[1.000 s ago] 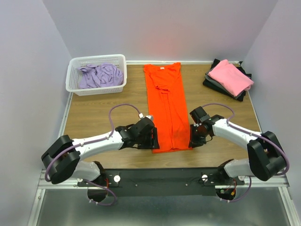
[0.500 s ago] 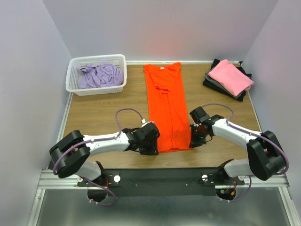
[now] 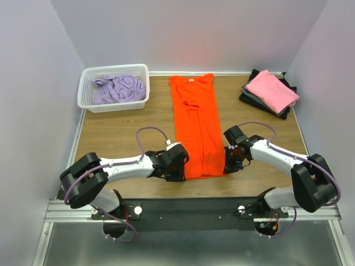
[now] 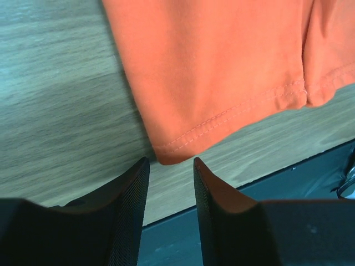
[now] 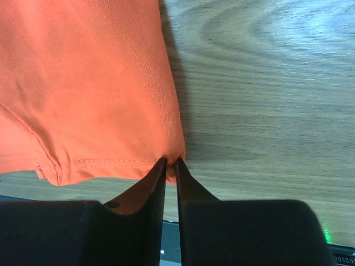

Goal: Fold and stack the t-shirts
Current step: Fold the tshirt

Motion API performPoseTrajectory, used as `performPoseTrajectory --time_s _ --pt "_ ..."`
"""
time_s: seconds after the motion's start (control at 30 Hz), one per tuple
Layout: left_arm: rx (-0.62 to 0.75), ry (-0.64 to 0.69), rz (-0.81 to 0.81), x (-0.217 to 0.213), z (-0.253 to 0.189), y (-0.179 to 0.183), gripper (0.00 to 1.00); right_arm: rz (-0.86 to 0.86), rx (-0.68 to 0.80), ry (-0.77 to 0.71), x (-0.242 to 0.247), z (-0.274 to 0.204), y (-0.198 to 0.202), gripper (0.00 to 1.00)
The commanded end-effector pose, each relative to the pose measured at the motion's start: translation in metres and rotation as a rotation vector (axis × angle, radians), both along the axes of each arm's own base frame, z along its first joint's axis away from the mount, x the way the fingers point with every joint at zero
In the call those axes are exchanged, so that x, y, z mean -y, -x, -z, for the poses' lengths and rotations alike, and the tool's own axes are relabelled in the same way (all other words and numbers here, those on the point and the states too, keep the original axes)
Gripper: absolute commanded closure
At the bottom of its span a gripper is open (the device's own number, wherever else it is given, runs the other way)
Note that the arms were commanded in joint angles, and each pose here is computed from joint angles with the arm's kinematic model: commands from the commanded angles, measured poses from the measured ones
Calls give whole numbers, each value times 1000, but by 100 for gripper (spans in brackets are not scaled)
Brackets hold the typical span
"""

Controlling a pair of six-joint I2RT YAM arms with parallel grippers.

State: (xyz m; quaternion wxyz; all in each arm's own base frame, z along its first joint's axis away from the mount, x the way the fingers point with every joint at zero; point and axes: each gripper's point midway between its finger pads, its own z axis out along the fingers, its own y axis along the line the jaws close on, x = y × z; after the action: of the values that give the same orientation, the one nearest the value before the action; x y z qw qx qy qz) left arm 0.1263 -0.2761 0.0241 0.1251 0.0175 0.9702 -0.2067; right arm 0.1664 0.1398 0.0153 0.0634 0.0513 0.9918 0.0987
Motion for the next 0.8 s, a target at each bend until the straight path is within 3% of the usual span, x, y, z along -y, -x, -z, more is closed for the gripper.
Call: performPoseTrajectory --time_s 0.0,0.17,0.27,0.4,0.43,0.5,0.77 --pt "30 -63 -27 -6 5 -9 55 12 -4 2 1 3 0 81" --pt "30 -78 -22 -5 9 -10 56 12 0 0 1 2 0 82" --pt "33 -78 -14 -4 10 -11 61 10 -2 0 1 3 0 82" --pt "25 -84 -4 -3 13 -10 79 11 1 -4 0 1 0 85" --pt "26 -81 -5 -2 12 -10 89 8 -1 -4 0 2 1 87" --pt "27 -80 -7 -3 11 -10 100 5 4 -11 -1 -1 0 92" --pt "45 -46 9 1 0 -7 100 -1 2 -19 -1 -7 3 98"
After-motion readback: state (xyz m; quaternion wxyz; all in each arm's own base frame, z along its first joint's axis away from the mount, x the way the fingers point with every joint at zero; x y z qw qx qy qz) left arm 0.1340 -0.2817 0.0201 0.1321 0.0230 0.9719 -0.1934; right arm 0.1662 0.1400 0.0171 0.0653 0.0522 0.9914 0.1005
